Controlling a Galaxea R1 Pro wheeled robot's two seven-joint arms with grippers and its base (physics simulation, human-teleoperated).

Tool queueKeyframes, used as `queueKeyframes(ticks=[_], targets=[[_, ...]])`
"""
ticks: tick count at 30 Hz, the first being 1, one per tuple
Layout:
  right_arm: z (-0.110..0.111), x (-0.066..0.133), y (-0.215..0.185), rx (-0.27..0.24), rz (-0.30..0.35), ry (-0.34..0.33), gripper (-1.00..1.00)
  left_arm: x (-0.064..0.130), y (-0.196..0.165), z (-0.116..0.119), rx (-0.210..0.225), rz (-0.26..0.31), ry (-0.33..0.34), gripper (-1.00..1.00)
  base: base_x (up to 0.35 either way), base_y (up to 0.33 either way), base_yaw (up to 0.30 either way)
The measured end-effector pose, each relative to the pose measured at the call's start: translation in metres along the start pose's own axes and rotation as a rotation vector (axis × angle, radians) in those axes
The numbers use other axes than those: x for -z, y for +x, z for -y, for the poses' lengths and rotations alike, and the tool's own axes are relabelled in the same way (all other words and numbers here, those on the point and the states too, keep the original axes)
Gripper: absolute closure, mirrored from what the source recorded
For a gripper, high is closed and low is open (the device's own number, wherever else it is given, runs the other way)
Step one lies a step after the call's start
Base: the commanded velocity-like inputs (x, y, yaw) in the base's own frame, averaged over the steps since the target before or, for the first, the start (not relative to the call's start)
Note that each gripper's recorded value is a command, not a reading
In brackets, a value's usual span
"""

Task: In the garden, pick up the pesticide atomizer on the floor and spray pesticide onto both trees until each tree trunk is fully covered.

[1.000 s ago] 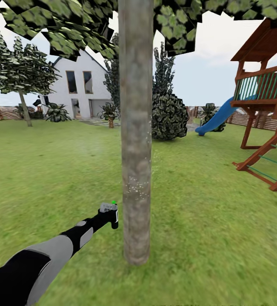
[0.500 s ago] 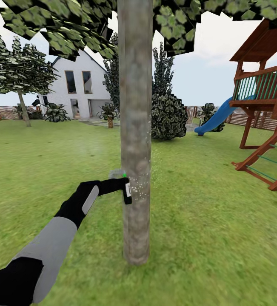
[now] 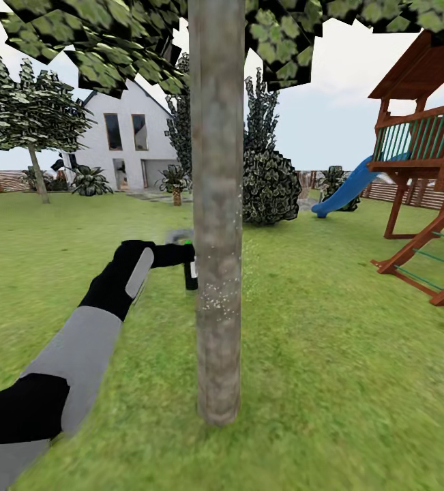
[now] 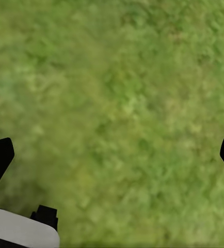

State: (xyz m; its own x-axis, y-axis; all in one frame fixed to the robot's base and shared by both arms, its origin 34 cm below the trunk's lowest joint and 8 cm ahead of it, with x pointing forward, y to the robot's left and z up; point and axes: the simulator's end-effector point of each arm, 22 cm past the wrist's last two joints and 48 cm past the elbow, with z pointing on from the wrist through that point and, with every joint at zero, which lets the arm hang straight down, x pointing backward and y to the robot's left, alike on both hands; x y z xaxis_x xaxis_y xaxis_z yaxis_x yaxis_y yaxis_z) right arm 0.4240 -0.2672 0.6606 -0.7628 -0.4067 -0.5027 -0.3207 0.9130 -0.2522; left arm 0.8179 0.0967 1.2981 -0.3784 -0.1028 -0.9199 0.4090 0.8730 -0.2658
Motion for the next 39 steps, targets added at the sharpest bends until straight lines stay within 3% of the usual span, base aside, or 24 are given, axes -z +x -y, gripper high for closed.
queueKeyframes(ticks=[7,18,25,29,33,37,39], targets=[[0.0,0.0,0.0,0.001,0.0,0.0,-1.0,0.046,-0.122,0.037,-0.064,0.044,0.016,1.0,0.0,0.0,0.0],[0.0,0.0,0.0,0.0,0.0,0.0,-1.0,0.093,-0.234,0.071,-0.121,0.14,0.011,1.0,0.0,0.0,0.0],[0.0,0.0,0.0,0.0,-0.001,0.0,-1.0,0.1,-0.245,0.076,-0.124,0.156,0.018,1.0,0.0,0.0,0.0],[0.001,0.0,0.001,0.0,-0.001,0.001,-1.0,0.114,-0.266,0.086,-0.14,0.188,0.023,1.0,0.0,0.0,0.0],[0.0,0.0,0.0,0.001,0.0,0.0,-1.0,0.085,-0.231,0.058,-0.071,0.076,-0.007,1.0,0.0,0.0,0.0],[-0.001,0.0,-0.001,0.0,0.004,0.0,-1.0,0.079,-0.222,0.054,-0.058,0.053,-0.009,1.0,0.0,0.0,0.0],[0.001,0.0,-0.001,0.0,0.003,0.002,-1.0,0.063,-0.209,0.04,-0.037,0.042,-0.026,1.0,0.0,0.0,0.0]])
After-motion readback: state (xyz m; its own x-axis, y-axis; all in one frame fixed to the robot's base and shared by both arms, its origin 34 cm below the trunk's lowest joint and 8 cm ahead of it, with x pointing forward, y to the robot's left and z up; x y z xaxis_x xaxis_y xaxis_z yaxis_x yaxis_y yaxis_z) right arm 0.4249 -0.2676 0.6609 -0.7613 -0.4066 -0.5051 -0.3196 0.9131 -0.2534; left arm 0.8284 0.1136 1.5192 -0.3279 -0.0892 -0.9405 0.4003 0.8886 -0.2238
